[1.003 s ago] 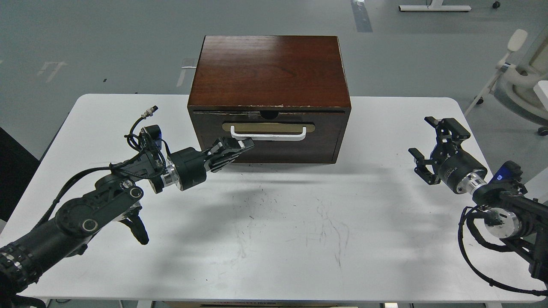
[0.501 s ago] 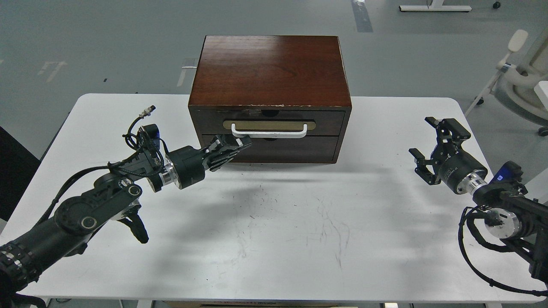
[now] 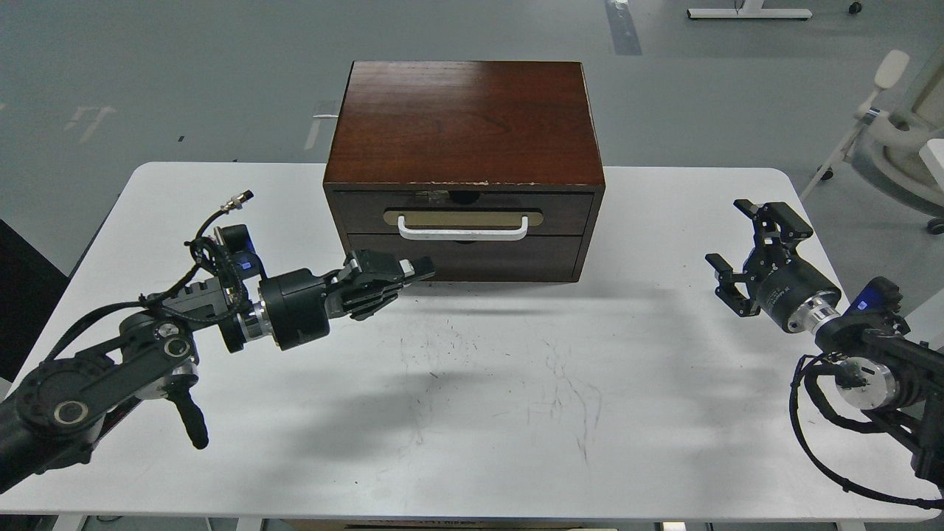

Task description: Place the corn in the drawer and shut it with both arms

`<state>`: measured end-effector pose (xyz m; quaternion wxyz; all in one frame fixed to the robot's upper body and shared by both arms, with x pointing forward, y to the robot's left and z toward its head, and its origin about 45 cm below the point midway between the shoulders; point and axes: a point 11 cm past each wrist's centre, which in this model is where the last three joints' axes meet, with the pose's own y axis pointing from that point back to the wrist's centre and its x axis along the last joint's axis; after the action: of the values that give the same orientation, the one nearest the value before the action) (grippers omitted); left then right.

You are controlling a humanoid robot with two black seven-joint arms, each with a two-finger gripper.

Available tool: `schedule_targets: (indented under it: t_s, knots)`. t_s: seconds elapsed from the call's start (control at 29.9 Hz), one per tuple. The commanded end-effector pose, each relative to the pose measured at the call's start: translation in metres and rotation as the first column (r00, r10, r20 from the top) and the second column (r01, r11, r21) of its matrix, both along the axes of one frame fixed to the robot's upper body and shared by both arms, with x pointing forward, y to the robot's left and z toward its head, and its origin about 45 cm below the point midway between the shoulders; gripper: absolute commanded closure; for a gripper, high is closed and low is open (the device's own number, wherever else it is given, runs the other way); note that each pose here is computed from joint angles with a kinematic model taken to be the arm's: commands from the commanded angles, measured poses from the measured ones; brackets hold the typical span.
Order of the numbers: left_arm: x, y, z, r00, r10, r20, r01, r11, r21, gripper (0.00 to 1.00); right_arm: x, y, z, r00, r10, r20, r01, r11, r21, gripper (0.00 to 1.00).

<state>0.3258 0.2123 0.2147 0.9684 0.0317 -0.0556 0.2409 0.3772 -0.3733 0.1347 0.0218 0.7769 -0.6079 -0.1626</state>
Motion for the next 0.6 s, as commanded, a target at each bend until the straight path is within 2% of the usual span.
schedule_targets:
  t_s: [0.0,0.03,0.07,0.1,0.2,0.27,0.33,0.47,0.57]
  knots:
    - [0.006,0.026,0.04,0.995,0.084,-0.055,-0.092,0.982,-0.167,0.27,0.001,-0.001,0.002,1.0,-0.004,0.006,0.004,1.0,0.004,0.04]
    - [0.009,0.032,0.046,0.992,0.105,-0.065,-0.116,0.973,-0.197,0.22,0.002,-0.001,0.003,1.0,-0.006,0.008,0.006,1.0,0.003,0.04]
    - [0.015,0.042,0.058,0.986,0.146,-0.079,-0.161,0.954,-0.253,0.03,0.003,-0.001,0.004,1.0,-0.011,0.014,0.011,1.0,0.01,0.03]
    - [0.018,0.047,0.064,0.983,0.163,-0.086,-0.181,0.943,-0.28,0.0,0.004,-0.001,0.005,1.0,-0.013,0.017,0.013,1.0,0.012,0.03]
    - [0.028,0.07,0.074,0.965,0.238,-0.115,-0.263,0.9,-0.348,0.0,0.006,-0.001,0.008,0.999,-0.021,0.027,0.02,1.0,0.021,0.03]
    - [0.035,0.094,0.066,0.938,0.312,-0.15,-0.345,0.875,-0.339,0.0,0.007,0.004,0.007,0.999,-0.017,0.029,0.016,0.999,0.032,0.0]
    - [0.035,0.103,0.058,0.925,0.341,-0.167,-0.378,0.867,-0.325,0.0,0.008,0.006,0.008,0.999,-0.014,0.031,0.013,0.999,0.038,0.0]
    - [0.028,0.132,0.017,0.851,0.473,-0.227,-0.52,0.819,-0.241,0.0,0.009,0.019,0.003,1.0,0.001,0.026,-0.002,0.998,0.058,0.0]
    - [0.021,0.143,-0.002,0.812,0.525,-0.255,-0.575,0.793,-0.2,0.0,0.009,0.026,0.0,1.0,0.007,0.024,-0.009,0.997,0.07,0.0]
